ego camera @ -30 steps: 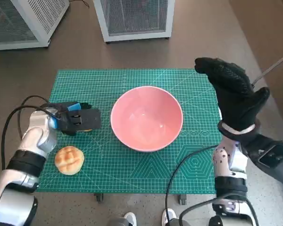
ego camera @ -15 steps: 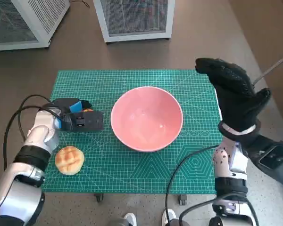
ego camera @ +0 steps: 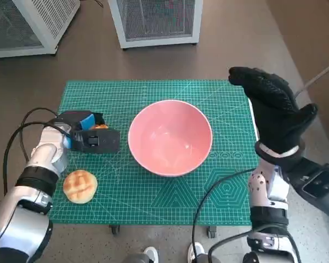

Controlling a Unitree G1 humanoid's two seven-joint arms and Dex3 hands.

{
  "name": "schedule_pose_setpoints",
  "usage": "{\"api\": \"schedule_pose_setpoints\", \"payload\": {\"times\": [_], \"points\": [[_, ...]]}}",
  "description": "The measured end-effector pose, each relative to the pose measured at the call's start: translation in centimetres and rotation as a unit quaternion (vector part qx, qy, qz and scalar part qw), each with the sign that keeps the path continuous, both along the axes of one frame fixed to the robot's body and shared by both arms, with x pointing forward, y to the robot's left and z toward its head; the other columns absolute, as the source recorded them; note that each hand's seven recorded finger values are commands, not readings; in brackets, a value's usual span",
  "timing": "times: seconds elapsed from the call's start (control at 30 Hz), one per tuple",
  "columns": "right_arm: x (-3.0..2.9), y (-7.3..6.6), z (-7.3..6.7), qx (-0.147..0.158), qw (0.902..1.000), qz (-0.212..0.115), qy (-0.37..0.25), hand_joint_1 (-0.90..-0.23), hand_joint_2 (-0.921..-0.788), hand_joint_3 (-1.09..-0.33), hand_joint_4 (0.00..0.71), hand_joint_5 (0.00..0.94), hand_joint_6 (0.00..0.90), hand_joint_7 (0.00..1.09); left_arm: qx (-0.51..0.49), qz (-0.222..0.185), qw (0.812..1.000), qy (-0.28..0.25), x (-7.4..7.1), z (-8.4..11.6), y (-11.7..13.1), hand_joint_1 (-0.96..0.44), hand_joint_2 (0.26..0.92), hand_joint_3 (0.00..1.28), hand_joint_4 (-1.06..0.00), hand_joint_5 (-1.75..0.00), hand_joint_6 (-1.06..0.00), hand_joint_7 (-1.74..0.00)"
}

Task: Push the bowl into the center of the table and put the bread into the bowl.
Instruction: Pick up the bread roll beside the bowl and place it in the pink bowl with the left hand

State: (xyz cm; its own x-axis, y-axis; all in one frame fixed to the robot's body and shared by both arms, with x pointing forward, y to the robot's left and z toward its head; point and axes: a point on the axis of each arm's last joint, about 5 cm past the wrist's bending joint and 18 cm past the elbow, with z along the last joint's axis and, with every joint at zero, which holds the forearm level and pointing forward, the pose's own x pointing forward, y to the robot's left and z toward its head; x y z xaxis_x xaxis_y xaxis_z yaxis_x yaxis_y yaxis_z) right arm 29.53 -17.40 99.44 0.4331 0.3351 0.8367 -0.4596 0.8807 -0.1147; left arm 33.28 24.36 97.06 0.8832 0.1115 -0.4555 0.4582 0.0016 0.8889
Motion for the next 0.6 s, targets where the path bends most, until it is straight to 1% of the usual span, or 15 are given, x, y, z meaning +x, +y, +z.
{"api": "schedule_pose_setpoints", "payload": {"times": [0.13,0.37,0.47,0.6], "points": [[-0.01,-0.1,0.0,0.000,1.0000,0.000,0.001,-0.598,-0.921,-0.726,0.249,0.000,0.297,0.00,-0.022,-0.005,1.000,-0.011,-0.2,0.7,0.0,0.00,0.920,0.14,-0.57,-1.34,-0.59,-1.17],[-0.02,-0.1,-0.1,0.000,1.0000,0.000,0.002,-0.605,-0.921,-0.725,0.249,0.000,0.297,0.00,-0.050,-0.024,0.997,-0.051,-0.5,2.9,-0.6,0.00,0.920,0.12,-0.59,-1.30,-0.60,-1.17],[-0.01,-0.1,-0.1,0.000,1.0000,0.000,0.002,-0.606,-0.921,-0.724,0.249,0.000,0.297,0.00,-0.052,-0.026,0.996,-0.061,-0.6,3.4,-0.7,0.00,0.920,0.12,-0.59,-1.30,-0.60,-1.17],[-0.01,-0.1,0.0,0.000,1.0000,0.000,0.001,-0.604,-0.921,-0.723,0.248,0.000,0.296,0.00,-0.071,-0.037,0.993,-0.081,-1.2,4.1,-1.1,0.00,0.920,0.10,-0.62,-1.21,-0.62,-1.21]]}}
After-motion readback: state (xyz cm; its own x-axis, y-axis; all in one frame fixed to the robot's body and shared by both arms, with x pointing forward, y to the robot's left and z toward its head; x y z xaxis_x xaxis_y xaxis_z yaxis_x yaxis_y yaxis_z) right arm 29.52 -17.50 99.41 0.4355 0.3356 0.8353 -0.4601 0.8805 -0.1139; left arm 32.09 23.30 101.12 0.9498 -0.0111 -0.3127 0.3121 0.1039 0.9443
